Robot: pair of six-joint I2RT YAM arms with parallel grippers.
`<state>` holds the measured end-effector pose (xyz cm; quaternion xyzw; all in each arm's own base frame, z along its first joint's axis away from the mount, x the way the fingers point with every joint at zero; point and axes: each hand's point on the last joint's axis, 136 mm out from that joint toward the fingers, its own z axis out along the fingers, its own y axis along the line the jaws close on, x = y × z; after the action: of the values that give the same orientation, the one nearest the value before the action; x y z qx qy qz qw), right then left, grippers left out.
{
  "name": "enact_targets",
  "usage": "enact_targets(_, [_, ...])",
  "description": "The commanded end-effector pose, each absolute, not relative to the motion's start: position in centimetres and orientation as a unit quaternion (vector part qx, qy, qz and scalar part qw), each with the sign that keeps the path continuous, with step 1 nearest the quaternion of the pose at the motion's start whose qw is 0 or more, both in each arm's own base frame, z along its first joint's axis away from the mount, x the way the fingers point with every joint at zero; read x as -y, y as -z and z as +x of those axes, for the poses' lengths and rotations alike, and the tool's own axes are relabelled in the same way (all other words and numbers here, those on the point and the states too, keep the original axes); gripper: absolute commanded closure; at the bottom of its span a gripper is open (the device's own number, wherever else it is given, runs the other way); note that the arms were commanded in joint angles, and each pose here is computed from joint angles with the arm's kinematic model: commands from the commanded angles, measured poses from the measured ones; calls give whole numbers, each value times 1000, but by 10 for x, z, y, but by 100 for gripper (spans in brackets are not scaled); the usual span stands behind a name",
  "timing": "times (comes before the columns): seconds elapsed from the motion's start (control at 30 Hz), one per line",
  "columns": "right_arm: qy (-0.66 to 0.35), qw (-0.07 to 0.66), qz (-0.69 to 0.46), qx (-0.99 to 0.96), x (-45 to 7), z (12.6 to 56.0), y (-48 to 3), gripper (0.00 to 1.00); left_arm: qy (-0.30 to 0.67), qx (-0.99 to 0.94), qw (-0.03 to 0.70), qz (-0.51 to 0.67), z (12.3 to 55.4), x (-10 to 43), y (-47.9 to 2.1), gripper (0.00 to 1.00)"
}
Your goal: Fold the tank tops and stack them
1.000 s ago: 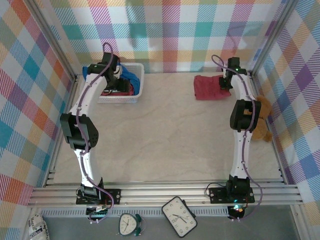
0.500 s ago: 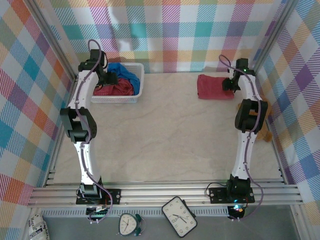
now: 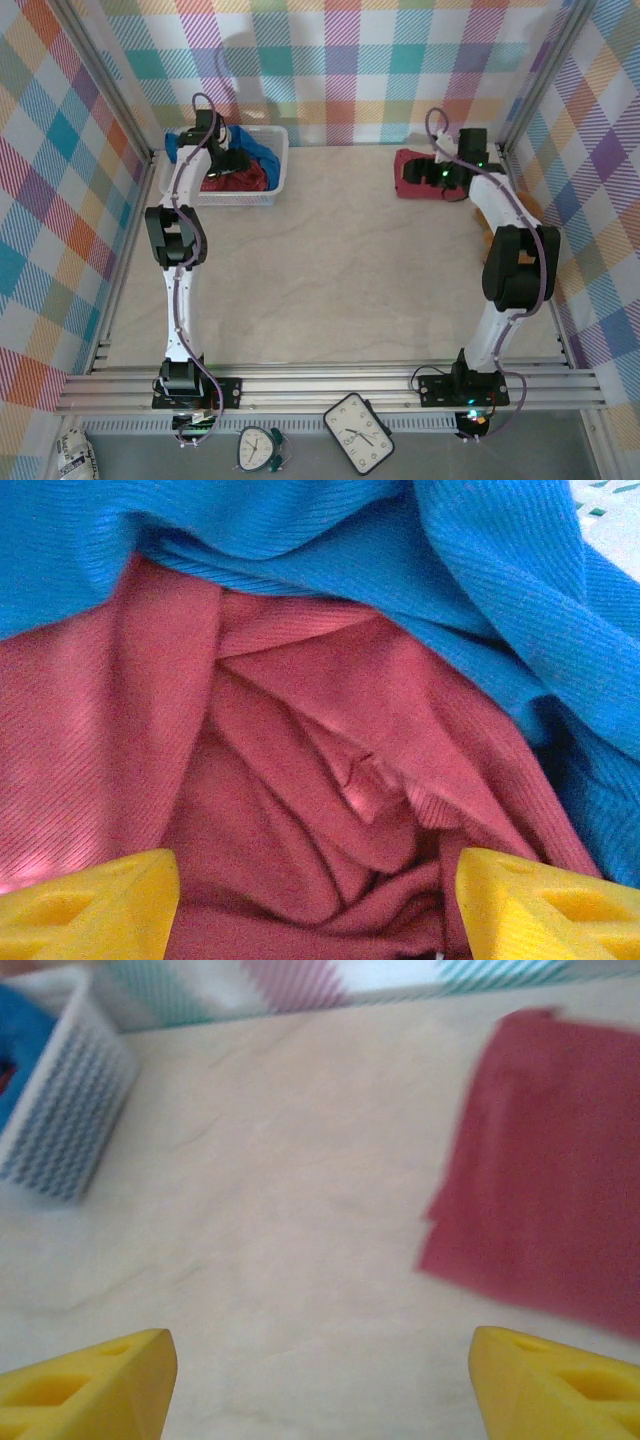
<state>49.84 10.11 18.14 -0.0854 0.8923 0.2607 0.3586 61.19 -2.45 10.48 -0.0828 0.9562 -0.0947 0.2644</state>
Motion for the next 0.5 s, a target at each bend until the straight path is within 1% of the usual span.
enact_targets(0.0, [-325,351,-115,-870,-147,468,-192,22,147,-944,286,-73,629,39,-107,27])
enact_targets(0.17, [-348,314,-133,-873,-180,429,-176,22,183,-942,278,-45,631,66,-94,28])
enact_targets(0.33, [-347,288,-135,-882,-189,413,-161,22,188,-946,263,-39,628,76,-81,33])
enact_targets(0.4, [-345,281,-135,-885,-191,411,-157,22,197,-944,262,-36,628,81,-81,43])
enact_targets(0.47, [-345,277,-135,-886,-192,411,-156,22,200,-943,264,-38,629,82,-82,59])
